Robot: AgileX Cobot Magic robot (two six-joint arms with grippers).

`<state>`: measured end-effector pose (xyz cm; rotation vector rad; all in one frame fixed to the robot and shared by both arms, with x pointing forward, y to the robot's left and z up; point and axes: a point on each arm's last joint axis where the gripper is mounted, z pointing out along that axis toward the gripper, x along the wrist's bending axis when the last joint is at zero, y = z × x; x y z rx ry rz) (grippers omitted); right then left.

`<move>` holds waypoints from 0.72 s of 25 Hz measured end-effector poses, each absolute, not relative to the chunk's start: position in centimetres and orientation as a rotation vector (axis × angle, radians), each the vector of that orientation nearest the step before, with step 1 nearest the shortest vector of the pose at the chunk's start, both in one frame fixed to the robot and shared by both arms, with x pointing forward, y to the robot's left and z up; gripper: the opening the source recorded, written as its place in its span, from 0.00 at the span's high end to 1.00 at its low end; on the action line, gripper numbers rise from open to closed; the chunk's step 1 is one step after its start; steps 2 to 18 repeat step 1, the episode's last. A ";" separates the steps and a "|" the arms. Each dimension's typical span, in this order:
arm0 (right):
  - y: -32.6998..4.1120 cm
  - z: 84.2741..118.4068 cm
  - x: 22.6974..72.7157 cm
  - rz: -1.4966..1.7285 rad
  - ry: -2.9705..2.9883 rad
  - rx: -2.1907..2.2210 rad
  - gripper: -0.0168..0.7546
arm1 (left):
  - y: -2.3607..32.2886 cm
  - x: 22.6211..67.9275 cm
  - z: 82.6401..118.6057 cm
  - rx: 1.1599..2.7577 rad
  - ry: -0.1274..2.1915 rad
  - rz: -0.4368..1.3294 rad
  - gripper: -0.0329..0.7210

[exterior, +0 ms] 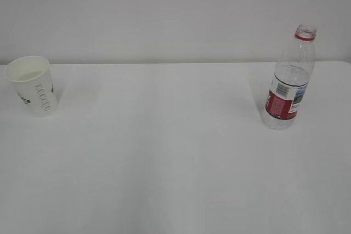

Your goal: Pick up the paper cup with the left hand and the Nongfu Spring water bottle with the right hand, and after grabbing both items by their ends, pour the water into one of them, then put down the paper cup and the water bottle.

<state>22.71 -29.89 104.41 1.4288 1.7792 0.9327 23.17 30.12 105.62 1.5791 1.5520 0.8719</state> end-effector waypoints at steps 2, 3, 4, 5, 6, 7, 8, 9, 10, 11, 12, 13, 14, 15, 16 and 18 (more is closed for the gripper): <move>-29.9 104.4 22.7 0.933 1.779 1.429 0.22 | 30.1 23.2 105.6 1.579 1.552 0.872 0.27; -29.9 104.4 22.7 0.933 1.779 1.429 0.22 | 30.1 23.2 105.6 1.579 1.552 0.872 0.27; -29.9 104.4 22.7 0.933 1.779 1.429 0.22 | 30.1 23.2 105.6 1.579 1.552 0.872 0.27; -29.9 104.4 22.7 0.933 1.779 1.429 0.22 | 30.1 23.2 105.6 1.579 1.552 0.872 0.27; -29.9 104.4 22.7 0.933 1.779 1.429 0.22 | 30.1 23.2 105.6 1.579 1.552 0.872 0.27; -29.9 104.4 22.7 0.933 1.779 1.429 0.22 | 30.1 23.2 105.6 1.579 1.552 0.872 0.27; -29.9 104.4 22.7 0.933 1.779 1.429 0.22 | 30.1 23.2 105.6 1.579 1.552 0.872 0.27; -29.9 104.4 22.7 0.933 1.779 1.429 0.22 | 30.1 23.2 105.6 1.579 1.552 0.872 0.27; -29.9 104.4 22.7 0.933 1.779 1.429 0.22 | 30.1 23.2 105.6 1.579 1.552 0.872 0.27; -29.9 104.4 22.7 0.933 1.779 1.429 0.22 | 30.1 23.2 105.6 1.579 1.552 0.872 0.27; -29.9 104.4 22.7 0.933 1.779 1.429 0.22 | 30.1 23.2 105.6 1.579 1.552 0.872 0.27; -29.9 104.4 22.7 0.933 1.779 1.429 0.22 | 30.1 23.2 105.6 1.579 1.552 0.872 0.27; -29.9 104.4 22.7 0.933 1.779 1.429 0.22 | 30.1 23.2 105.6 1.579 1.552 0.872 0.27; -29.9 104.4 22.7 0.933 1.779 1.429 0.22 | 30.1 23.2 105.6 1.579 1.552 0.872 0.27; -29.9 104.4 22.7 0.933 1.779 1.429 0.22 | 30.1 23.2 105.6 1.579 1.552 0.872 0.27; -29.9 104.4 22.7 0.933 1.779 1.429 0.22 | 30.1 23.2 105.6 1.579 1.552 0.872 0.27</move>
